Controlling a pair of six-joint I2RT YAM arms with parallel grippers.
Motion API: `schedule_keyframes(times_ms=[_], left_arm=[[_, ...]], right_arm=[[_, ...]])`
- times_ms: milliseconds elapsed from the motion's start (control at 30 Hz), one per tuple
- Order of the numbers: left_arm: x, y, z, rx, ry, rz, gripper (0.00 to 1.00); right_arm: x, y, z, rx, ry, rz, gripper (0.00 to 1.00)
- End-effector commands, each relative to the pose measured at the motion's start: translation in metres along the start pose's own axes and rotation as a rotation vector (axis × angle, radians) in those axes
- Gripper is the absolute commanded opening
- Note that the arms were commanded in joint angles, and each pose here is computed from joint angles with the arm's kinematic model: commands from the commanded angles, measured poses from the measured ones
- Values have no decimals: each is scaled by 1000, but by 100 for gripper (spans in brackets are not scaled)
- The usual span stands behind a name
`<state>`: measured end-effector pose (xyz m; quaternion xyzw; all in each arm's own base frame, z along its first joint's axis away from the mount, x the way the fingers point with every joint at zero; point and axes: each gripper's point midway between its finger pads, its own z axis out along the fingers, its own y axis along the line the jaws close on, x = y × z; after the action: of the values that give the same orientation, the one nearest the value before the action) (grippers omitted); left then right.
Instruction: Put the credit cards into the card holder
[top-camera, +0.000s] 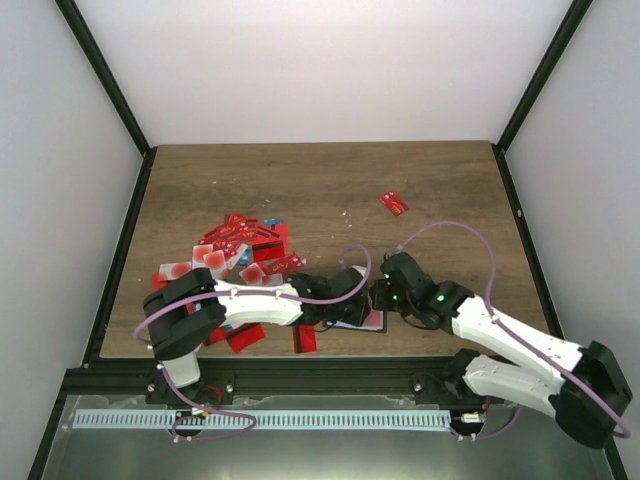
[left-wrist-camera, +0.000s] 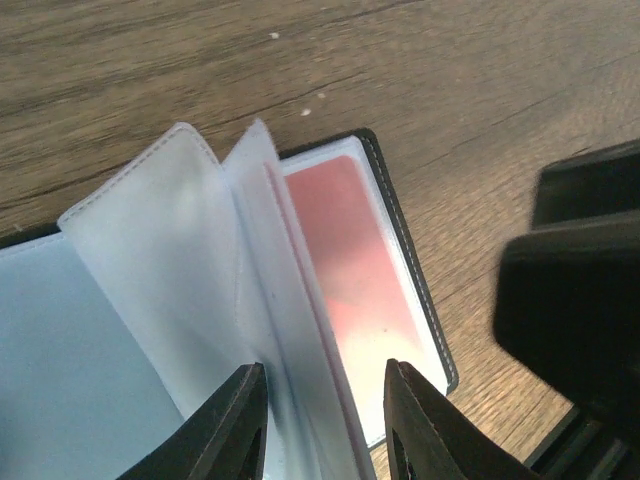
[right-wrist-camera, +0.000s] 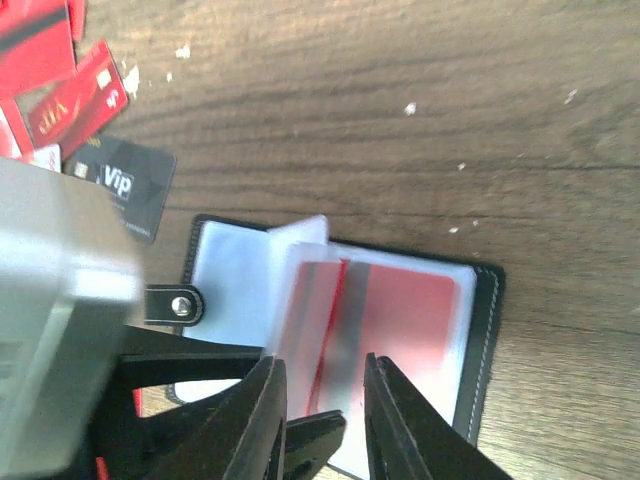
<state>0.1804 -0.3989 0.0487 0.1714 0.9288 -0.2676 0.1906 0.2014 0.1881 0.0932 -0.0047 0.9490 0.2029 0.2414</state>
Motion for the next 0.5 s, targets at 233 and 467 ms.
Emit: schedule_keyframes(times_ms=[233, 467], left_arm=[[-4, -66, 16, 182, 40, 78, 35], [1, -98, 8, 280, 63, 116, 42]], right_arm=[[-45, 8, -56, -39, -200, 73, 33], [-66, 11, -86, -69, -305, 105, 41]])
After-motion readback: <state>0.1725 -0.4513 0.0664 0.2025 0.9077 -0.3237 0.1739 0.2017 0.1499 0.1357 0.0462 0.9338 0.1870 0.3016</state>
